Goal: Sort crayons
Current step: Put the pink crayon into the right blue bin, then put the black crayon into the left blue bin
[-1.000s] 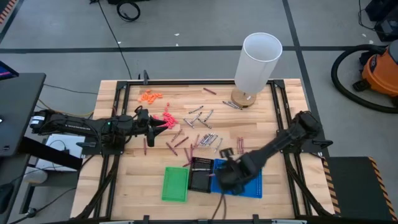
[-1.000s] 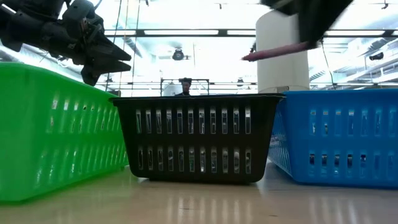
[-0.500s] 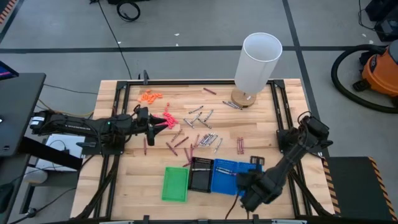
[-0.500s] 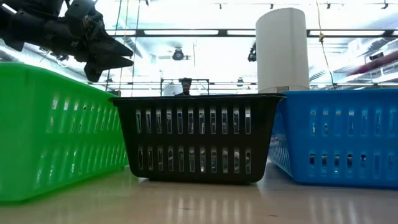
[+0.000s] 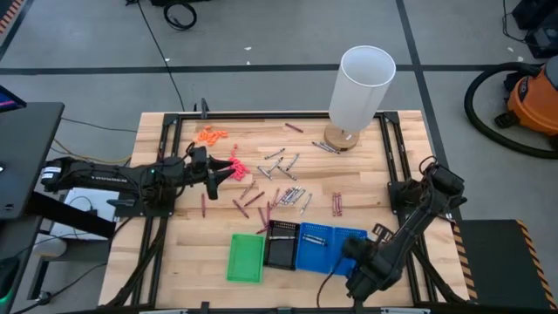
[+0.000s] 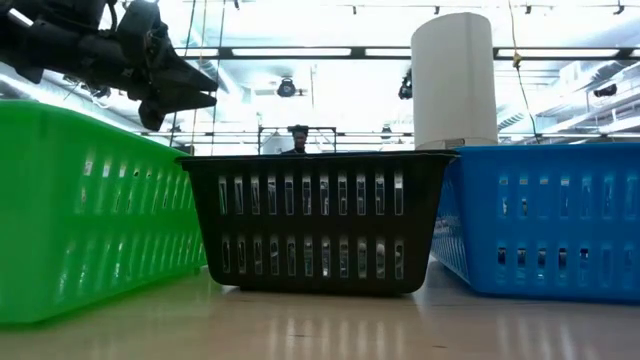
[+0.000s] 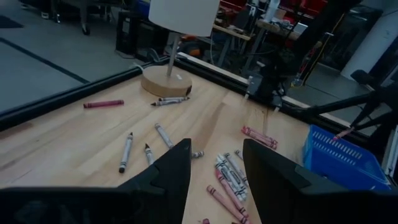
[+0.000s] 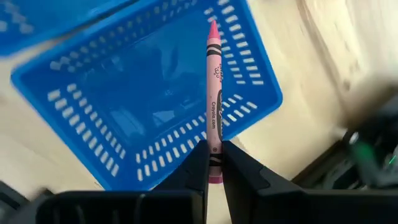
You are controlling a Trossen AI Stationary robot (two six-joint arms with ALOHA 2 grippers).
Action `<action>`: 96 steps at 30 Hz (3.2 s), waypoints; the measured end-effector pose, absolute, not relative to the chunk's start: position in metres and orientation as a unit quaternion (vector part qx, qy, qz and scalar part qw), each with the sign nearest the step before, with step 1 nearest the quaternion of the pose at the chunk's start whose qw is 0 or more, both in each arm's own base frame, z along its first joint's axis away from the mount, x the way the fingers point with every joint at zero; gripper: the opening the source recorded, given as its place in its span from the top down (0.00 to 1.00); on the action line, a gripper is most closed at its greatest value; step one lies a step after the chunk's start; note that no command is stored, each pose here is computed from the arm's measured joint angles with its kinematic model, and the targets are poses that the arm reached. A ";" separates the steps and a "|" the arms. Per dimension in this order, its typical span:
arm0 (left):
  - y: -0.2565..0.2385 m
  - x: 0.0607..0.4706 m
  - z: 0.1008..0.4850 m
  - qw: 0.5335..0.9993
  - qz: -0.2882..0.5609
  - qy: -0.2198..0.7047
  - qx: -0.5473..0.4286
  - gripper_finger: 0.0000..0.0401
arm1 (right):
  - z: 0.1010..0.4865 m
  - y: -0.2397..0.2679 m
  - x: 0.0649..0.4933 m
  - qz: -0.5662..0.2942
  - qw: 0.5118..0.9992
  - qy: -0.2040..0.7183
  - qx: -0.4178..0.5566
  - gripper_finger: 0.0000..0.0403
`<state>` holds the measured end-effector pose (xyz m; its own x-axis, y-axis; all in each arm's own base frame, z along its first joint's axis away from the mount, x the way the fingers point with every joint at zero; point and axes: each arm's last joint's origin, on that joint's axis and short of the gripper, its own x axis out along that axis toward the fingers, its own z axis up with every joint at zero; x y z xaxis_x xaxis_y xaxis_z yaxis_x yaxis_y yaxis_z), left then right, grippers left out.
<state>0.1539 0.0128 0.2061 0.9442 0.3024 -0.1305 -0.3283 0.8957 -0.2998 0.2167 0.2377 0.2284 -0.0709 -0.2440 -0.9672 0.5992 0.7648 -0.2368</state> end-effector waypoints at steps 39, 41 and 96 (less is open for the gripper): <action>0.010 0.154 0.209 0.977 0.147 0.031 -0.152 0.61 | 0.167 0.232 0.223 -0.413 0.623 0.550 0.374 0.81; 0.010 0.154 0.209 0.977 0.147 0.031 -0.152 0.61 | 0.167 0.232 0.224 -0.411 0.622 0.550 0.376 0.79; 0.007 0.155 0.217 0.989 0.135 0.003 -0.057 0.61 | 0.172 -0.039 0.325 -0.187 0.886 0.420 0.066 0.74</action>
